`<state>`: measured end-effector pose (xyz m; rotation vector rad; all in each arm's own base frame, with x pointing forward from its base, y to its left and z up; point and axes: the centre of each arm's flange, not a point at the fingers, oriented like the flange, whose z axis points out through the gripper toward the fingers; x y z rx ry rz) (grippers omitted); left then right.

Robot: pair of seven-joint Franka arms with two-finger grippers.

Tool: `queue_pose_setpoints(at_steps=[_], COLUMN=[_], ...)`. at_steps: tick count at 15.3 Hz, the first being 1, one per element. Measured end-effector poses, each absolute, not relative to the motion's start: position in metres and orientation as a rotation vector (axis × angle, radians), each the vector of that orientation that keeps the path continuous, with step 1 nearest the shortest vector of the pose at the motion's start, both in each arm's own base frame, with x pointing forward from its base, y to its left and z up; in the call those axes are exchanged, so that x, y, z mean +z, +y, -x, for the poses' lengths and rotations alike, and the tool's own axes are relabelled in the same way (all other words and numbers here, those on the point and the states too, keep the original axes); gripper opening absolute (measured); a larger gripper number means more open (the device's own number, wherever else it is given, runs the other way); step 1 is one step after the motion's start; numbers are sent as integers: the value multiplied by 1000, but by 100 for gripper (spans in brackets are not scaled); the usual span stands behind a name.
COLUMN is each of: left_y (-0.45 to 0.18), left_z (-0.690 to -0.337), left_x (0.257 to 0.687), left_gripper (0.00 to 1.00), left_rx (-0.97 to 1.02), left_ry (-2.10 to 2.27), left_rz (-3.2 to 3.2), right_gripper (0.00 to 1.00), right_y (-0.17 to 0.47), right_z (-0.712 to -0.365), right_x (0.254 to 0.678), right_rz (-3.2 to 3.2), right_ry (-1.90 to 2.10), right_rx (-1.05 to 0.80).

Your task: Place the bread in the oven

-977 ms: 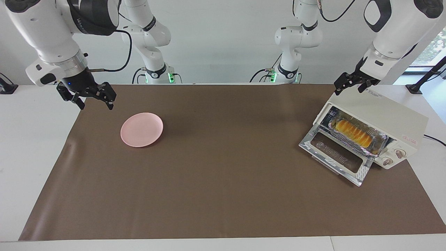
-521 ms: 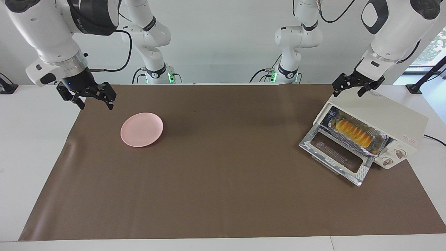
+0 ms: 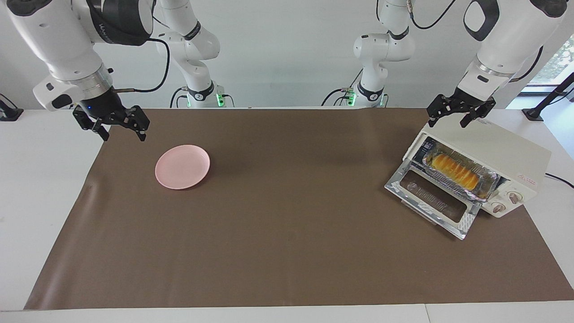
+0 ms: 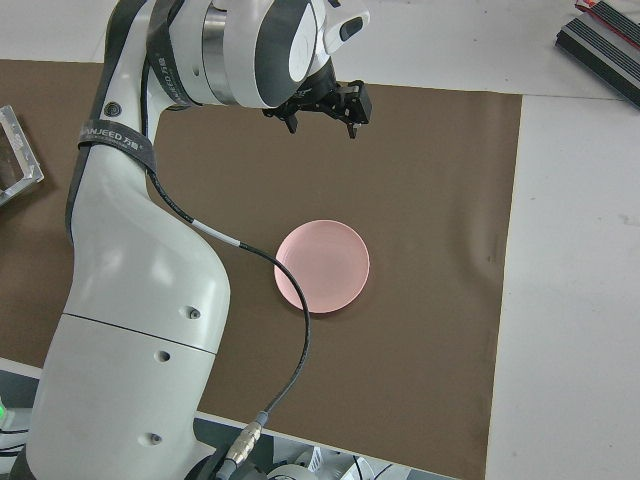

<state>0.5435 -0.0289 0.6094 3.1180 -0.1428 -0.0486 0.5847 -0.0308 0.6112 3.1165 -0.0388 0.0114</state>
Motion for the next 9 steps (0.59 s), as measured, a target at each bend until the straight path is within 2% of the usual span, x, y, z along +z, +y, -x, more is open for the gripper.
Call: queue_pose_setpoints(at_steps=[9], left_y=[-29], left_z=[-545], left_x=[611], left_gripper=[100], left_rx=[-41], left_ry=[-144], left_rz=[-3118], right_gripper=[100], right_y=[-31], right_z=[-585], right_x=[611], right_rz=[-3117], right_ry=[-39], right_rx=[11])
